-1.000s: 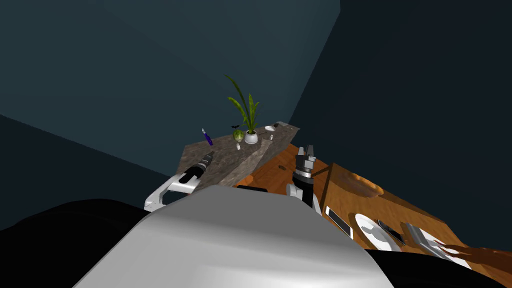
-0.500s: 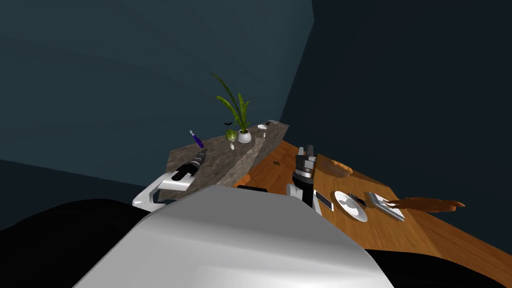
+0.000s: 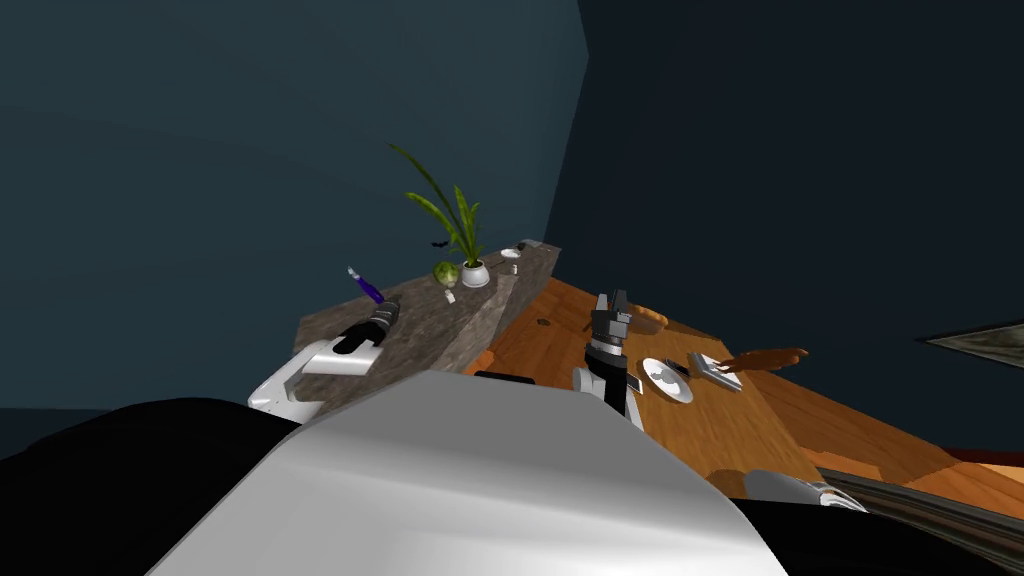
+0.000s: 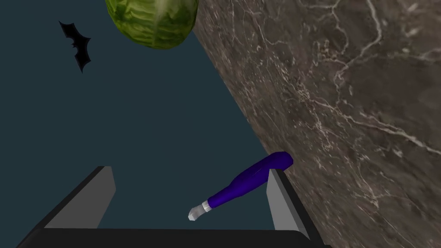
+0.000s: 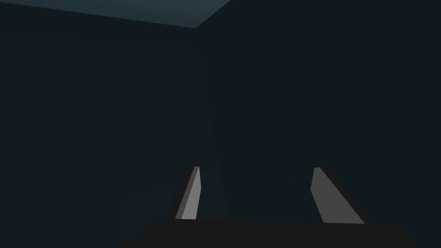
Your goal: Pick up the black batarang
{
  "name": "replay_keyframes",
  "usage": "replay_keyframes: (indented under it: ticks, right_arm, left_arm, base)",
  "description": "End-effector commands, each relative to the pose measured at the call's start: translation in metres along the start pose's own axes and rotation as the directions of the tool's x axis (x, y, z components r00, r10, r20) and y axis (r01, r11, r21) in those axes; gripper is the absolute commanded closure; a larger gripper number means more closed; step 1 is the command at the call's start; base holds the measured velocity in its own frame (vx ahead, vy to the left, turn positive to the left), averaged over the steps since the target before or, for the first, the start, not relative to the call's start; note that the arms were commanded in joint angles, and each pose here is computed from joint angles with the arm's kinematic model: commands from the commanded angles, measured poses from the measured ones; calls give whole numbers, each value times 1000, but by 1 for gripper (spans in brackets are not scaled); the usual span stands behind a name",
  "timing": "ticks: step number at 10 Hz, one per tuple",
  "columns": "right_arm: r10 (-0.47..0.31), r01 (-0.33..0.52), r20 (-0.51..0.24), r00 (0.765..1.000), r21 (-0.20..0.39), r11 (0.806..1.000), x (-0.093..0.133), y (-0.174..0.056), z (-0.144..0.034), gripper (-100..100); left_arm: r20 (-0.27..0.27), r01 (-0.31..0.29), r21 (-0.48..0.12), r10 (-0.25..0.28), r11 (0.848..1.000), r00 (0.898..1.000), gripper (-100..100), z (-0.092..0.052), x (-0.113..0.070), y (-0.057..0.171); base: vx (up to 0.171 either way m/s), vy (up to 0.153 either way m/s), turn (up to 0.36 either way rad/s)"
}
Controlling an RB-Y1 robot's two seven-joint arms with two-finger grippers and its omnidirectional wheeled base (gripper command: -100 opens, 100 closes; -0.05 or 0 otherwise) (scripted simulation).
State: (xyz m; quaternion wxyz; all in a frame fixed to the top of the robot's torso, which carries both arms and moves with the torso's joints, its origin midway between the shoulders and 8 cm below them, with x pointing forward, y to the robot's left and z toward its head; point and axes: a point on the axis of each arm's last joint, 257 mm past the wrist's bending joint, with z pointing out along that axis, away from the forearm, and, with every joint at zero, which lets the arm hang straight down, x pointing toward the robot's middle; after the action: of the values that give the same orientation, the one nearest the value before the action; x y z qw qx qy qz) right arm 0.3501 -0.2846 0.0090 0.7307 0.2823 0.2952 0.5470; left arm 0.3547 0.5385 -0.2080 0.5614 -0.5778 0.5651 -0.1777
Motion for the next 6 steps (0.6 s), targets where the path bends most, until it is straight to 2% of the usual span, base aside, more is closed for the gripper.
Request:
replay_keyframes:
  ticks: [1, 3, 4, 6]
  right_arm:
    - [0, 0, 0, 1000, 0, 1000, 0, 0, 0, 0]
    - [0, 0, 0, 1000, 0, 1000, 0, 0, 0, 0]
    - [0, 0, 0, 1000, 0, 1000, 0, 0, 0, 0]
    - [0, 0, 0, 1000, 0, 1000, 0, 0, 0, 0]
  left_arm:
    - [36, 26, -22, -26, 999, 999, -100, 4, -19, 3]
    - [60, 45, -34, -43, 998, 997, -100, 6, -31, 3]
    - [84, 66, -47, -62, 997, 995, -100, 9, -43, 3]
    - [115, 98, -64, -90, 993, 989, -100, 13, -59, 3]
  base:
    - [87, 7, -250]
    - [114, 24, -143]
    - [132, 54, -217]
    - [176, 66, -217]
